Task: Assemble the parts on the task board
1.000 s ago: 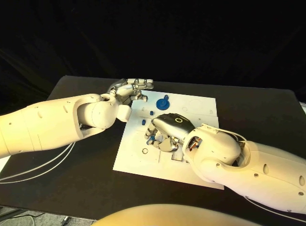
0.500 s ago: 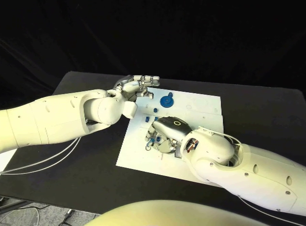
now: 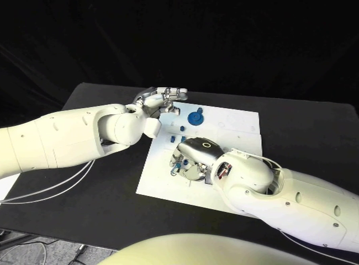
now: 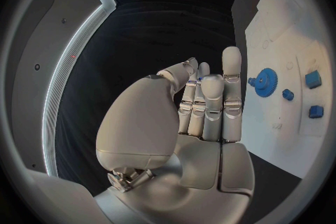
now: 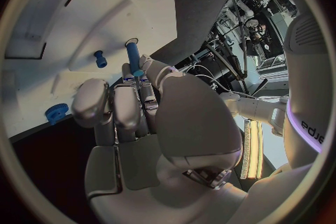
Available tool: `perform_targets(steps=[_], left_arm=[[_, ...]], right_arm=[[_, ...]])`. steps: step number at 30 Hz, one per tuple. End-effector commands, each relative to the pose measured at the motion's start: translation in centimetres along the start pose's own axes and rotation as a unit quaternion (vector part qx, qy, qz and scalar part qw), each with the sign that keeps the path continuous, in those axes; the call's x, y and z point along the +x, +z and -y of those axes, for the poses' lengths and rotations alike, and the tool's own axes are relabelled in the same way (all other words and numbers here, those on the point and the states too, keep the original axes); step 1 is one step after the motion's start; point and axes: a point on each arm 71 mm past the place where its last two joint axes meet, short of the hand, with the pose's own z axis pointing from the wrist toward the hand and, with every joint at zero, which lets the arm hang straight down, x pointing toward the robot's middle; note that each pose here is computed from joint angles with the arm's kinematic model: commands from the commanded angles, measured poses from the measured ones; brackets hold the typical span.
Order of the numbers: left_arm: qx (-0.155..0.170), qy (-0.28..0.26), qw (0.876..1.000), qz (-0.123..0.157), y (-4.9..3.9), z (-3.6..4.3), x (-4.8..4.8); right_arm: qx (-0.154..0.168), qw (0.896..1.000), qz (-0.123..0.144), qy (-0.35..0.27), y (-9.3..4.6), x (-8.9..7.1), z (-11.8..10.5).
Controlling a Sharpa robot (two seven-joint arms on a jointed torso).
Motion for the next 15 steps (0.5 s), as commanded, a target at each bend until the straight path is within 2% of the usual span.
perform_targets(steps=[1, 15], left_arm=[[0.002, -0.002, 1.0, -0.011, 0.0, 0.05, 0.3], [0.002, -0.002, 1.0, -0.012, -0.03, 0.06, 0.3]], right_arm=[[-0.007, 1.0, -0.011, -0.002, 0.08, 0.27, -0.16], [0.0, 1.0, -0.023, -0.014, 0.35, 0.83, -0.01]])
